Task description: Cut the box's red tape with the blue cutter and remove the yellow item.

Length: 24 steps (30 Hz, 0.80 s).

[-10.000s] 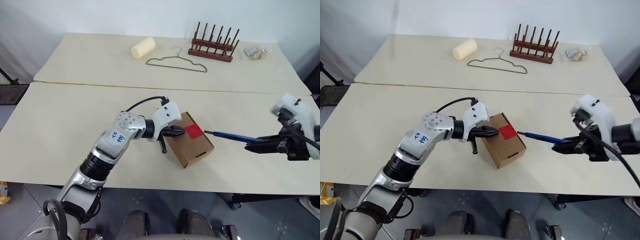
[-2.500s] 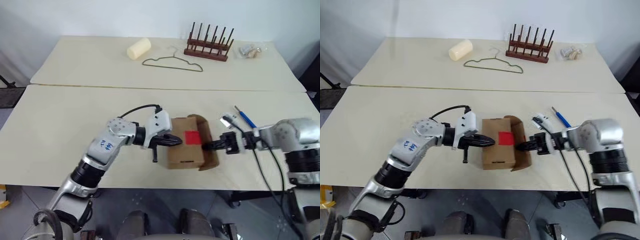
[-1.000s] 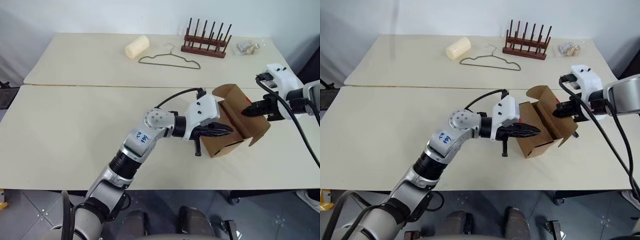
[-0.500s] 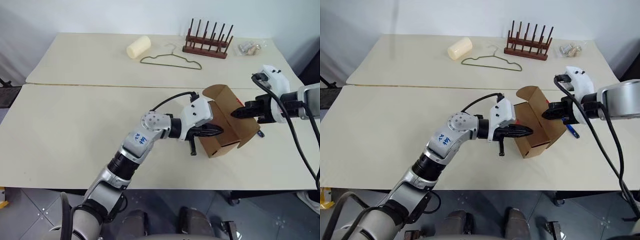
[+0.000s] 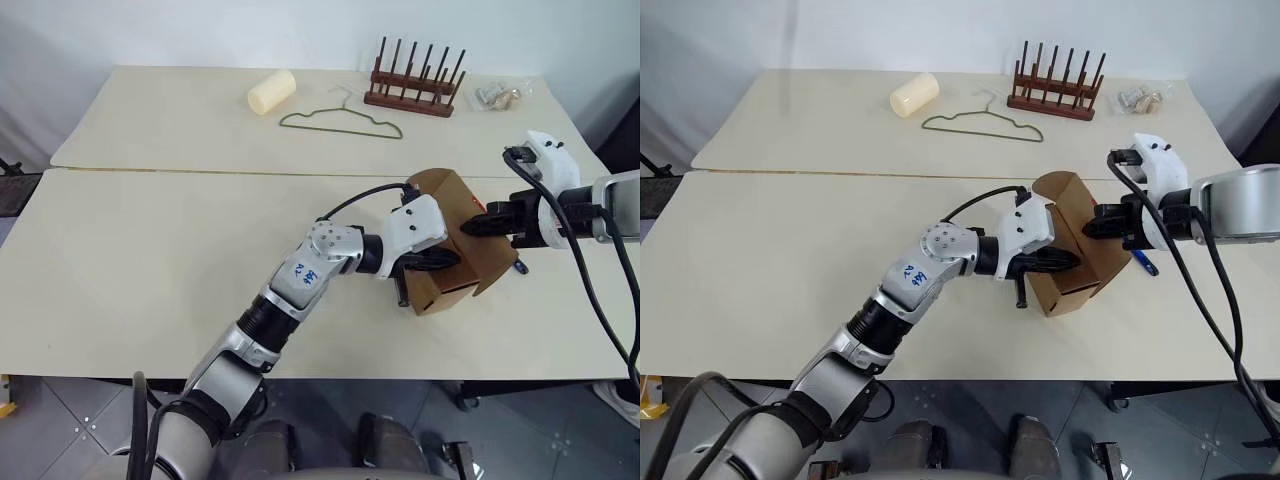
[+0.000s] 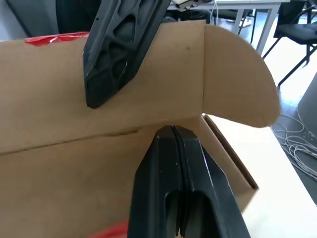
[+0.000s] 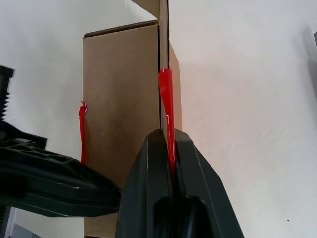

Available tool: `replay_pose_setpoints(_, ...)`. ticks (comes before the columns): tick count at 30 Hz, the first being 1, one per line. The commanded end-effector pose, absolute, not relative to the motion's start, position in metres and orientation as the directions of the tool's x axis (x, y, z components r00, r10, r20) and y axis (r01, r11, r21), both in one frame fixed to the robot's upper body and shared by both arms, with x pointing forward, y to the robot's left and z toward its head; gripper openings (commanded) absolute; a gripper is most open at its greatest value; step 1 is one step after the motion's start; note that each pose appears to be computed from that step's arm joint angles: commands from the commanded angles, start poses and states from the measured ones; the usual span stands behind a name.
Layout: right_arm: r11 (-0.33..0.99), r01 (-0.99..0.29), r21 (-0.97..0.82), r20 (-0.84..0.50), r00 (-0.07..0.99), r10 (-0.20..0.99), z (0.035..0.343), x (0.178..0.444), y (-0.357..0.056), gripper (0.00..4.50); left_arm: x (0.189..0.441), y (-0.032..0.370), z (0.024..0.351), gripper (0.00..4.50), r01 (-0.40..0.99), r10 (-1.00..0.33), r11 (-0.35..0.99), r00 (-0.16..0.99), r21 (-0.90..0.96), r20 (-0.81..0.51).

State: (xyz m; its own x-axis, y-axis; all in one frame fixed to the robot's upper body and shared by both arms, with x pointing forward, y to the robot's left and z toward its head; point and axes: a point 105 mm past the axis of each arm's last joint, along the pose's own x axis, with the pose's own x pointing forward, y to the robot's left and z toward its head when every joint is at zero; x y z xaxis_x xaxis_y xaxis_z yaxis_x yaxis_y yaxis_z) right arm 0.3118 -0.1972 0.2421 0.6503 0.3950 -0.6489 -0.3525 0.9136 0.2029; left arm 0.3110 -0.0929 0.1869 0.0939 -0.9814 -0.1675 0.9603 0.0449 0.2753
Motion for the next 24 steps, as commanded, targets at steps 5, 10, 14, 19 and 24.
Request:
replay_pose_setpoints(5, 0.927, -0.352, 0.129, -0.721, 0.608, 0.331, 0.233, 0.31, -0.21, 0.04, 0.298, -0.094, 0.163, 0.0, 0.979, -0.961, -0.025, 0.032, 0.203, -0.274)
replay_pose_setpoints(10, 0.935, -0.341, 0.098, -0.732, 0.612, 0.301, 0.237, 0.312, -0.22, 0.04, 0.309, -0.086, 0.137, 0.0, 0.986, -0.94, 0.07, 0.116, 0.151, -0.321)
replay_pose_setpoints(14, 0.949, -0.31, 0.054, -0.747, 0.619, 0.244, 0.239, 0.313, -0.236, 0.04, 0.313, -0.075, 0.117, 0.0, 0.986, -0.92, 0.135, 0.162, 0.101, -0.355)
replay_pose_setpoints(19, 0.955, -0.295, -0.01, -0.769, 0.613, 0.181, 0.235, 0.314, -0.254, 0.04, 0.321, -0.062, 0.099, 0.0, 0.976, -0.895, 0.203, 0.219, 0.081, -0.39)
replay_pose_setpoints(24, 0.944, -0.322, -0.069, -0.769, 0.62, 0.156, 0.232, 0.32, -0.267, 0.04, 0.317, -0.051, 0.101, 0.0, 0.972, -0.898, 0.229, 0.231, 0.05, -0.374)
